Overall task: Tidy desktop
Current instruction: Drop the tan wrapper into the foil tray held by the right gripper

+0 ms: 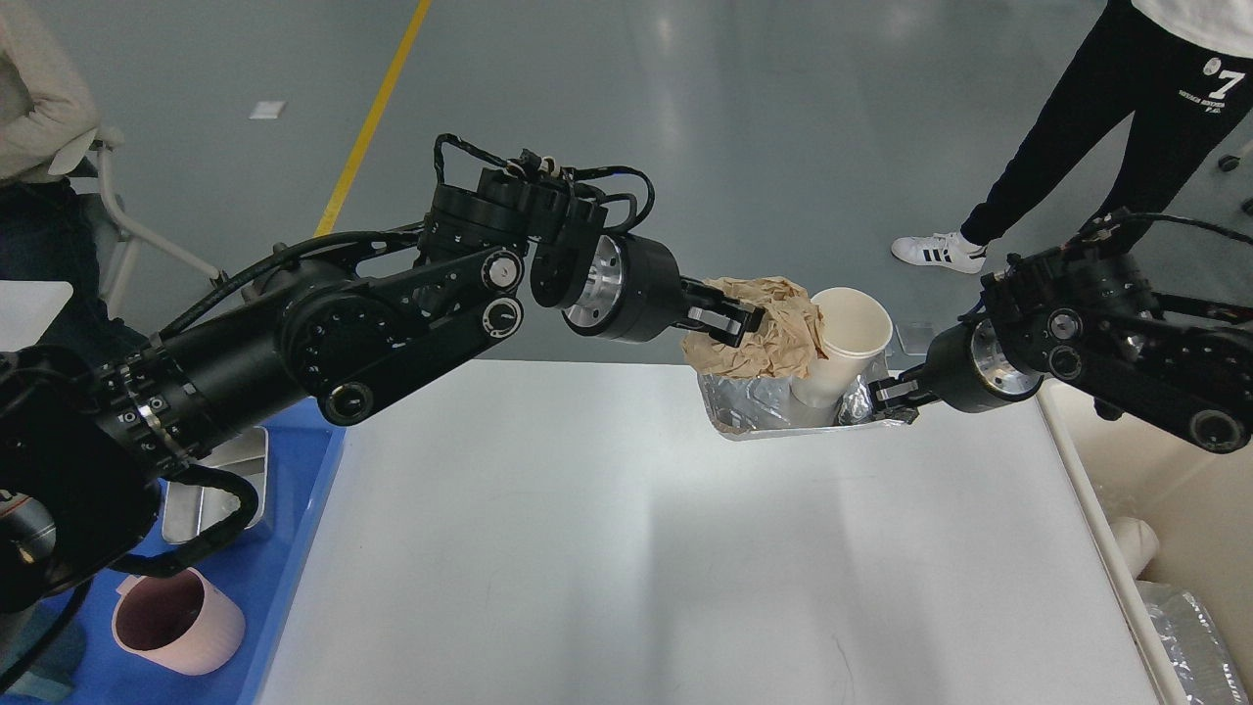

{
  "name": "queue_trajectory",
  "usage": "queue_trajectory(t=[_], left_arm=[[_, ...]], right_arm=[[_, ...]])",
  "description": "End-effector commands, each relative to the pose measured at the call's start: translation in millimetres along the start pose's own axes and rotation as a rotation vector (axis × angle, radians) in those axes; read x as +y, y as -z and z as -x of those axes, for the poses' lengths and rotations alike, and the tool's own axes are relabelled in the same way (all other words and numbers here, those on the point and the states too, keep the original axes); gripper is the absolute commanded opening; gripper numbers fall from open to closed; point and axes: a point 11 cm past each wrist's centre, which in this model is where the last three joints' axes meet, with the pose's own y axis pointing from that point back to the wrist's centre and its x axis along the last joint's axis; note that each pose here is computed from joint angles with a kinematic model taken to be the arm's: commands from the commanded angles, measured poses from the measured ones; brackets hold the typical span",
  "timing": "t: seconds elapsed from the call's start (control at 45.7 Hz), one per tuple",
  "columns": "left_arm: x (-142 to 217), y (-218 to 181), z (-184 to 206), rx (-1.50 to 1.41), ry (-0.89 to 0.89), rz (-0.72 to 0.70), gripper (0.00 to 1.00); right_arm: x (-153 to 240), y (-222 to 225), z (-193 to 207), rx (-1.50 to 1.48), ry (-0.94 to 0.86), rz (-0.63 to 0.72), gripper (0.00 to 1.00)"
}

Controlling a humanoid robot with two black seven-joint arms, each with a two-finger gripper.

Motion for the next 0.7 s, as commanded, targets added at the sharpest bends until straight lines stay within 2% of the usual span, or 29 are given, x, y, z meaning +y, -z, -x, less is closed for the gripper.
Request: queue_trajectory(t=[0.0, 0.131, 0.285, 0.438, 0.547, 0.679], left_arm=[[-5, -3, 1, 0.012, -0.012, 0.012, 0.84], [-7, -2, 5, 0.022, -0.006, 0.017, 0.93], [-10, -7, 7, 0.041, -0.012, 0.039, 0.96], [10, -1, -21, 0.149, -0.127, 0.083, 0.97], [40, 25, -41, 0.331, -0.272, 0.124, 0.97], [77, 76, -46, 0.538, -0.426, 0.053, 0.97]], right_arm=[[1, 0, -2, 0.002, -0.004, 0.001, 0.0], [1, 1, -2, 0.003, -0.004, -0.001, 0.0], [2, 1, -3, 0.0, -0.008, -0.002, 0.0], [2, -3, -1, -0.011, -0.01, 0.0, 0.0], [6, -10, 0, -0.032, -0.02, 0.005, 0.0], [10, -20, 3, -0.06, -0.027, 0.013, 0.0]])
